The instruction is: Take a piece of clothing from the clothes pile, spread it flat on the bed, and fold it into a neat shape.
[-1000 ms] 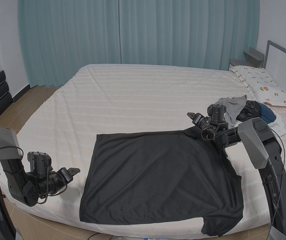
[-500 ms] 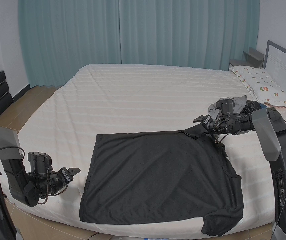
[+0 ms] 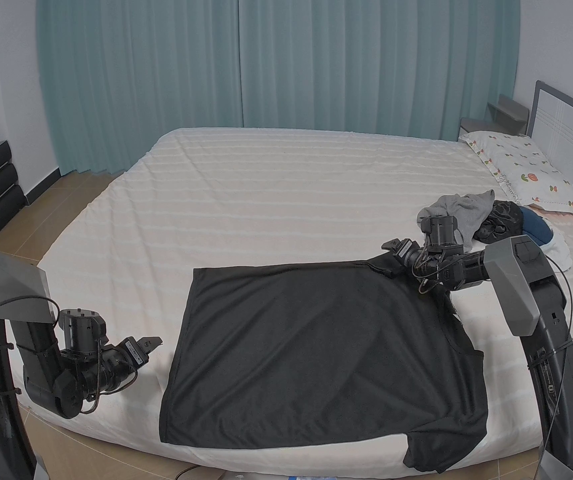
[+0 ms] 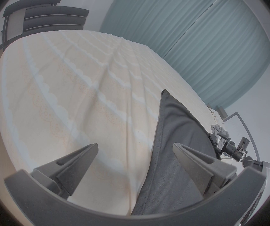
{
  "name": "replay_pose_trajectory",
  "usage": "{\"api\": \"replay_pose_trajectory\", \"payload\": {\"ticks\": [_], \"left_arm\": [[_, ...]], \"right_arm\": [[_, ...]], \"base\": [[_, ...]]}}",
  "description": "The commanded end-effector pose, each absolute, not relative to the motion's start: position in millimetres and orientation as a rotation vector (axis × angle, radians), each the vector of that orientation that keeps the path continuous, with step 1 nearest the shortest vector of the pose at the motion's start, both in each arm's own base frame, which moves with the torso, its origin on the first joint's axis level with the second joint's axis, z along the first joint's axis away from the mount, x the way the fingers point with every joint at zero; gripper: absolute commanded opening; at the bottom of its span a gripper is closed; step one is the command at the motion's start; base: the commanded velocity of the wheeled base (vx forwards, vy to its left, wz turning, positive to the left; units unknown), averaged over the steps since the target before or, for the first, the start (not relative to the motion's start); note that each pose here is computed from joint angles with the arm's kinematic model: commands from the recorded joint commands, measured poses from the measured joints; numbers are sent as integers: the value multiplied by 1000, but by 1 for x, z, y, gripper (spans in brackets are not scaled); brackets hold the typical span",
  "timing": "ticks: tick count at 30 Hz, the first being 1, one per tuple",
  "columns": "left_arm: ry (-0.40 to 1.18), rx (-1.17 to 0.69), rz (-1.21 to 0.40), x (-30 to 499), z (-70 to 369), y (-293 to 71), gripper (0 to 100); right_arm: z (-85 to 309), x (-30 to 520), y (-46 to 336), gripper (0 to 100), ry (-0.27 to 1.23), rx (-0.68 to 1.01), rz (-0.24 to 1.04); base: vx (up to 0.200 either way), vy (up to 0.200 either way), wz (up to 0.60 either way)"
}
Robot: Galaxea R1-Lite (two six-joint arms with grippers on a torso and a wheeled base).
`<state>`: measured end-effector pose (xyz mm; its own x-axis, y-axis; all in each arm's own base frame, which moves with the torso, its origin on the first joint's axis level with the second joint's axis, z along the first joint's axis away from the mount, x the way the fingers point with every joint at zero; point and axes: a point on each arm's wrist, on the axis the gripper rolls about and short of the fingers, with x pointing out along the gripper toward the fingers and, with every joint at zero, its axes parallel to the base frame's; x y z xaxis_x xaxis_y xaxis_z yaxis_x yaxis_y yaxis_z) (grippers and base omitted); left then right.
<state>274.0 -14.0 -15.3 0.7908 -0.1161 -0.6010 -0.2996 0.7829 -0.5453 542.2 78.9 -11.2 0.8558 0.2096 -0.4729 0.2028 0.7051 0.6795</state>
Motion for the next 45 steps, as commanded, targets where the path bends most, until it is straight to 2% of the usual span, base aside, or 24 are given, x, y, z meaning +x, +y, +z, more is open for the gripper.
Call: {"api": "replay_pose_trajectory", "payload": {"ticks": [1, 7, 9, 13, 16, 19, 20, 22, 26, 29, 35, 37, 39, 42, 43, 44, 45], "left_arm": [[671, -676, 110, 274, -18, -14, 100], [671, -678, 110, 274, -18, -14, 100], [671, -678, 110, 274, -17, -14, 100], [671, -677, 109, 274, -17, -14, 100], [667, -677, 107, 274, -16, -14, 100], [667, -677, 107, 274, -16, -14, 100], [667, -677, 107, 274, -16, -14, 100], [669, -677, 108, 274, -16, -14, 100], [669, -679, 108, 274, -16, -14, 100], [669, -679, 108, 274, -16, -14, 100], [669, -679, 108, 273, -16, -14, 100], [670, -677, 108, 273, -16, -14, 100], [671, -678, 107, 273, -16, -15, 100], [670, -676, 105, 273, -16, -15, 100], [670, -676, 105, 273, -16, -15, 100], [670, -678, 105, 273, -16, -15, 100], [669, -678, 107, 273, -16, -15, 100]], "right_arm": [[-14, 552, 79, 100, 365, 817, 89], [7, 554, 83, 100, 227, 821, 174], [38, 554, 79, 100, 130, 824, 213], [49, 554, 72, 100, 115, 824, 218], [33, 555, 71, 100, 167, 819, 192], [-9, 554, 70, 100, 305, 741, 122], [-11, 554, 70, 100, 310, 736, 119], [-43, 552, 70, 100, 360, 638, 69], [-48, 552, 74, 100, 358, 620, 52], [-38, 553, 74, 100, 322, 626, 66], [63, 553, 72, 100, 30, 757, 223], [86, 551, 67, 100, -7, 758, 236], [90, 551, 59, 100, 1, 757, 231], [51, 555, 56, 100, 144, 738, 171], [51, 555, 56, 100, 144, 738, 171], [21, 556, 56, 100, 222, 700, 140], [12, 556, 55, 100, 240, 689, 133]], "base": [[0, 0, 0], [0, 0, 0], [0, 0, 0], [0, 0, 0], [0, 0, 0], [0, 0, 0], [0, 0, 0], [0, 0, 0], [0, 0, 0], [0, 0, 0], [0, 0, 0], [0, 0, 0], [0, 0, 0], [0, 0, 0], [0, 0, 0], [0, 0, 0], [0, 0, 0]]}}
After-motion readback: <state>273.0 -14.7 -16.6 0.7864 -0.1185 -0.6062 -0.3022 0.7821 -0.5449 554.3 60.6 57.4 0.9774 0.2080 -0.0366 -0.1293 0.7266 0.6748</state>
